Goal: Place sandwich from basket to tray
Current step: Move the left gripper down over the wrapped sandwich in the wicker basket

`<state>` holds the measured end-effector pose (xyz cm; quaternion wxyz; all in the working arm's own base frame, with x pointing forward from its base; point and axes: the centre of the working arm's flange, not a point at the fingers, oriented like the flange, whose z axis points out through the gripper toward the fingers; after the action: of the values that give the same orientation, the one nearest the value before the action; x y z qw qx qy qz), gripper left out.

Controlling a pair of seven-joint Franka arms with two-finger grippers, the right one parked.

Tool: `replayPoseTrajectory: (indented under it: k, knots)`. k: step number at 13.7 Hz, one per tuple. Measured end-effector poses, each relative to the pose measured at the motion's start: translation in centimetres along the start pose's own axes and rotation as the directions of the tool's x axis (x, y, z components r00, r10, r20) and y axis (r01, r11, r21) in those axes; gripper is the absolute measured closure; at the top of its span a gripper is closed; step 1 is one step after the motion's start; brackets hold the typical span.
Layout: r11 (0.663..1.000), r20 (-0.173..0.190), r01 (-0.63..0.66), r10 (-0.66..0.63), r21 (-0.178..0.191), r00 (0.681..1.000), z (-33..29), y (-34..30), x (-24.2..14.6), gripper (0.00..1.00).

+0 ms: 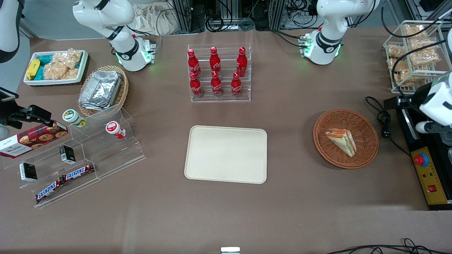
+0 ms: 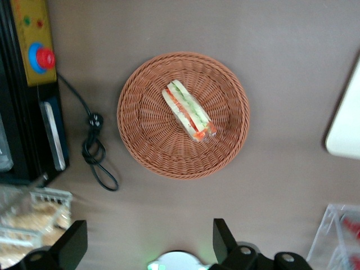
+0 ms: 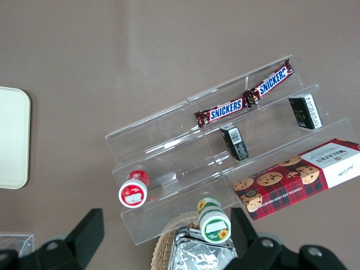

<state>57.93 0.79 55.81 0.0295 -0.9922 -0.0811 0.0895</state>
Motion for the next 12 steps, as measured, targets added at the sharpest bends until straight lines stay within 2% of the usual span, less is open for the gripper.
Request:
replayPoseTrajectory:
  k: [1, 3, 6, 9, 10, 12]
  knots:
    - [0.993, -0.004, 0.121, -0.121, -0.002, 0.993, 1.2, 0.2, 0.4, 0.0]
    - [0.944, -0.04, 0.33, -0.331, -0.023, 0.943, 4.2, 0.8, 1.4, 0.0]
    - [0.823, -0.093, 0.56, -0.567, -0.091, 0.818, 10.6, 1.5, 2.1, 0.0]
    - [0.707, -0.103, 0.691, -0.706, -0.154, 0.7, 17.3, 2.0, 1.5, 0.0]
    - [0.684, -0.101, 0.711, -0.729, -0.164, 0.678, 19.0, 2.0, 1.1, 0.0]
    - [0.662, -0.094, 0.731, -0.749, -0.168, 0.656, 21.4, 2.1, 0.3, 0.0]
